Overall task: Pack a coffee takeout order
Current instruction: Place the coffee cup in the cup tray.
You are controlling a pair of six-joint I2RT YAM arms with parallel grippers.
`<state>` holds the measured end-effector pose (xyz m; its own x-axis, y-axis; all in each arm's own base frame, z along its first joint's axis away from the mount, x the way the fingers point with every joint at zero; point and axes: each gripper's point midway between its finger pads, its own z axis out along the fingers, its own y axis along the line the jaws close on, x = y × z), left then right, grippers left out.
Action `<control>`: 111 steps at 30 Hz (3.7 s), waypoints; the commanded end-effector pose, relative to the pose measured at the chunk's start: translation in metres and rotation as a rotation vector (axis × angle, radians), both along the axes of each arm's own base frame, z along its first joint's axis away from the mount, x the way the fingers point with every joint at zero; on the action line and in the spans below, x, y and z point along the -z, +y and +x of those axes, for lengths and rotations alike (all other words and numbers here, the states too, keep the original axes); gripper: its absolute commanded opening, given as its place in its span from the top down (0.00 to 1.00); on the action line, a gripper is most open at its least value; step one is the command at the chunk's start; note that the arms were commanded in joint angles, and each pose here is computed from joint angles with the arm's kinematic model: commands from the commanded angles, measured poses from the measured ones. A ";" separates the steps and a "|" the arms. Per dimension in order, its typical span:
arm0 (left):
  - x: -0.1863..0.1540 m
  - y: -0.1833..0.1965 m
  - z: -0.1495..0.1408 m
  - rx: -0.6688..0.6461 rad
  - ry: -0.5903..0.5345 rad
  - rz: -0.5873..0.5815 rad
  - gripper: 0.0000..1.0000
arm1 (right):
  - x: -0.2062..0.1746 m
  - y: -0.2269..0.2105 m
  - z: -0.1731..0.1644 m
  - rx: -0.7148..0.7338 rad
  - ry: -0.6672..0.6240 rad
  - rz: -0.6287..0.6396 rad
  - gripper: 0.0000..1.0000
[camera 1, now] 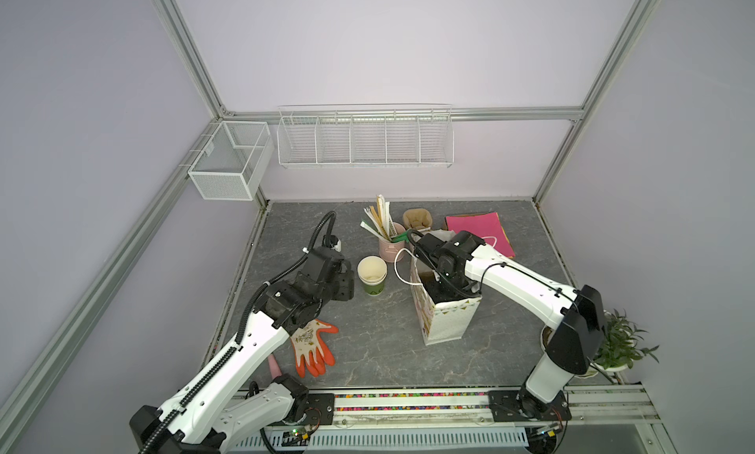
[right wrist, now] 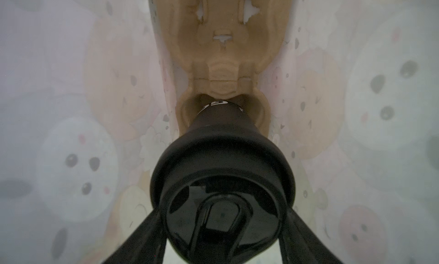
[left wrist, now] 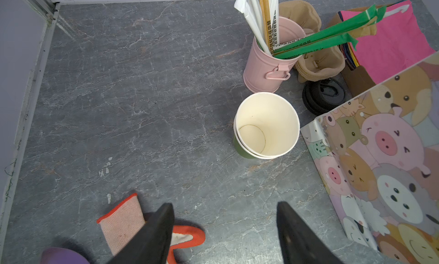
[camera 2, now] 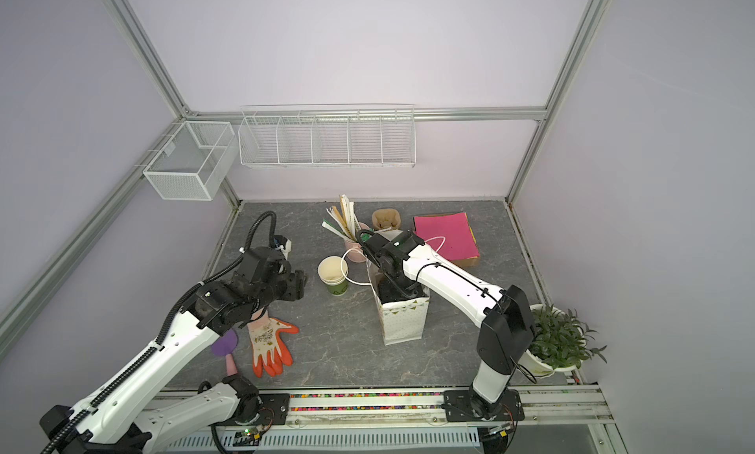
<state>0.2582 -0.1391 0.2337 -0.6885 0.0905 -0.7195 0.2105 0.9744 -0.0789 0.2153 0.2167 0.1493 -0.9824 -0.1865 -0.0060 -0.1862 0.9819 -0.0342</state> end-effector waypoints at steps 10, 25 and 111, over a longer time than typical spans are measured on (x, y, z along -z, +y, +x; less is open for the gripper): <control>0.004 0.002 -0.003 0.005 0.016 0.011 0.31 | 0.008 -0.009 -0.009 0.052 0.015 0.005 0.32; 0.005 0.002 -0.003 0.005 0.017 0.016 0.31 | 0.008 -0.010 -0.016 0.056 0.019 0.002 0.32; 0.007 0.002 -0.002 0.003 0.025 0.021 0.30 | 0.036 -0.013 -0.040 0.069 0.044 -0.013 0.32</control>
<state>0.2583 -0.1392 0.2334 -0.6894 0.0912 -0.7186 0.2104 0.9745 -0.0782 0.1855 0.2068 0.1289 -0.9899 -0.1416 -0.0060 -0.1414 0.9896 -0.0246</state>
